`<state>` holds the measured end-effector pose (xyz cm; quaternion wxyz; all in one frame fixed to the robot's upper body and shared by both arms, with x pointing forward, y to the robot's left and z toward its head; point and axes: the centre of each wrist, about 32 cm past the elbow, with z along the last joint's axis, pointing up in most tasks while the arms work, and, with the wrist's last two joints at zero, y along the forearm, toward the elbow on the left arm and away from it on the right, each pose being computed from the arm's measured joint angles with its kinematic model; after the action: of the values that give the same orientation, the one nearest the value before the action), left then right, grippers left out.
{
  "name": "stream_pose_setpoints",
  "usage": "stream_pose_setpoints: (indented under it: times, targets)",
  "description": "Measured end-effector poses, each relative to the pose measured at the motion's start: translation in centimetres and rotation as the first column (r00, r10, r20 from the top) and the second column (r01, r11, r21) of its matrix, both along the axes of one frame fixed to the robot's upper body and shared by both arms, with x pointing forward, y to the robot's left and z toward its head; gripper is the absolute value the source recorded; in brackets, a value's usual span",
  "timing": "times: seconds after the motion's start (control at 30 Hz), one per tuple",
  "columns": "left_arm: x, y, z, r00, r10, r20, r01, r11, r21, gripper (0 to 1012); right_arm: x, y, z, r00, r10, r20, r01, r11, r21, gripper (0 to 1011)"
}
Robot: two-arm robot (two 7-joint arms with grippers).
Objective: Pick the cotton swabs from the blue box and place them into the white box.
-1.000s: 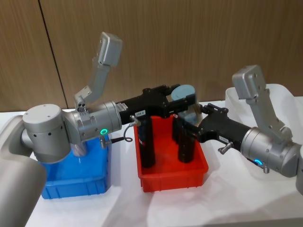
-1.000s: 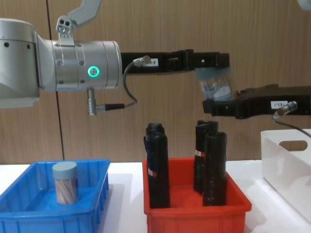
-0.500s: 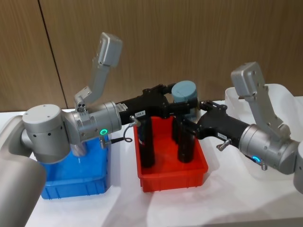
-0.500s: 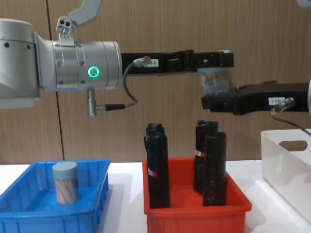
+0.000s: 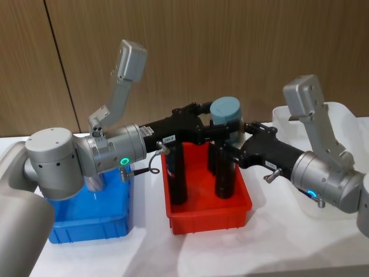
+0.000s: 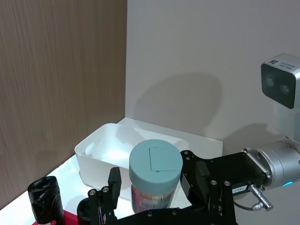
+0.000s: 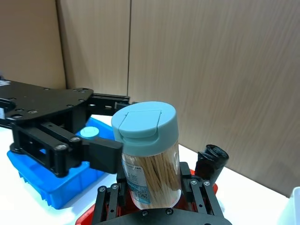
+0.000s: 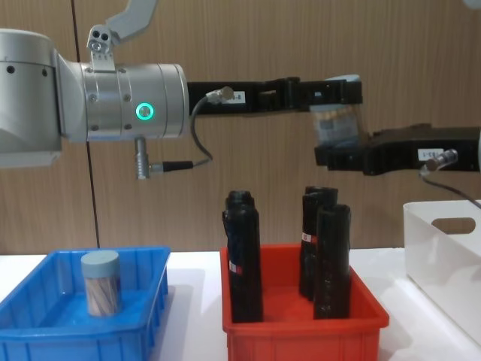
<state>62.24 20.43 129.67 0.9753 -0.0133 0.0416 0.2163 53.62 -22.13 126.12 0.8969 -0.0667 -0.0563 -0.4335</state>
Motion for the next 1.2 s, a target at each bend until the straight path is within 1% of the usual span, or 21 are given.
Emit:
stream_pose_setpoints:
  times: [0.13,0.3,0.33,0.57,0.63,0.67,0.77,0.87,0.9,0.93,0.97,1.1,1.2]
  targets:
    - [0.00,0.00,0.00,1.0000,0.000,0.000,0.000,1.0000,0.000,1004,-0.1,-0.3,-0.2,1.000,-0.016,-0.003,0.016,1.000,0.008,659]
    - [0.00,0.00,0.00,1.0000,0.000,0.000,0.000,1.0000,0.000,1004,-0.2,-1.2,-0.6,0.998,-0.067,-0.010,0.067,0.998,0.021,659]
    - [0.00,0.00,0.00,1.0000,0.000,0.000,0.000,1.0000,0.000,1004,-0.2,-1.2,-0.6,0.998,-0.067,-0.010,0.067,0.998,0.021,659]
    - [0.00,0.00,0.00,1.0000,0.000,0.000,0.000,1.0000,0.000,1004,-0.2,-2.8,-1.4,0.989,-0.149,-0.022,0.149,0.988,0.028,659]
    - [0.00,0.00,0.00,1.0000,0.000,0.000,0.000,1.0000,0.000,1004,-0.1,-3.6,-1.7,0.982,-0.187,-0.027,0.187,0.982,0.028,659]
    - [0.00,0.00,0.00,1.0000,0.000,0.000,0.000,1.0000,0.000,1004,-0.1,-3.6,-1.7,0.982,-0.187,-0.027,0.187,0.982,0.028,659]
    - [0.00,0.00,0.00,1.0000,0.000,0.000,0.000,1.0000,0.000,1004,0.0,-4.7,-2.1,0.970,-0.240,-0.032,0.241,0.970,0.024,659]
    - [0.00,0.00,0.00,1.0000,0.000,0.000,0.000,1.0000,0.000,1004,0.2,-5.5,-2.4,0.961,-0.274,-0.034,0.275,0.961,0.020,659]
    - [0.00,0.00,0.00,1.0000,0.000,0.000,0.000,1.0000,0.000,1004,0.3,-5.9,-2.6,0.955,-0.295,-0.036,0.296,0.955,0.017,659]
    - [0.00,0.01,0.00,1.0000,0.000,0.000,0.000,1.0000,0.000,1004,0.4,-6.2,-2.7,0.952,-0.305,-0.036,0.305,0.952,0.015,659]
    - [0.00,0.00,0.00,1.0000,0.000,0.000,0.000,1.0000,0.000,1004,0.5,-6.6,-2.9,0.945,-0.325,-0.039,0.326,0.945,0.012,659]
    - [0.00,0.00,0.00,1.0000,0.000,0.000,0.000,1.0000,0.000,1004,0.9,-7.6,-3.4,0.931,-0.363,-0.045,0.364,0.932,0.005,659]
    - [0.00,0.00,0.00,1.0000,0.000,0.000,0.000,1.0000,0.000,1004,1.4,-8.6,-3.9,0.915,-0.400,-0.051,0.401,0.916,-0.001,659]
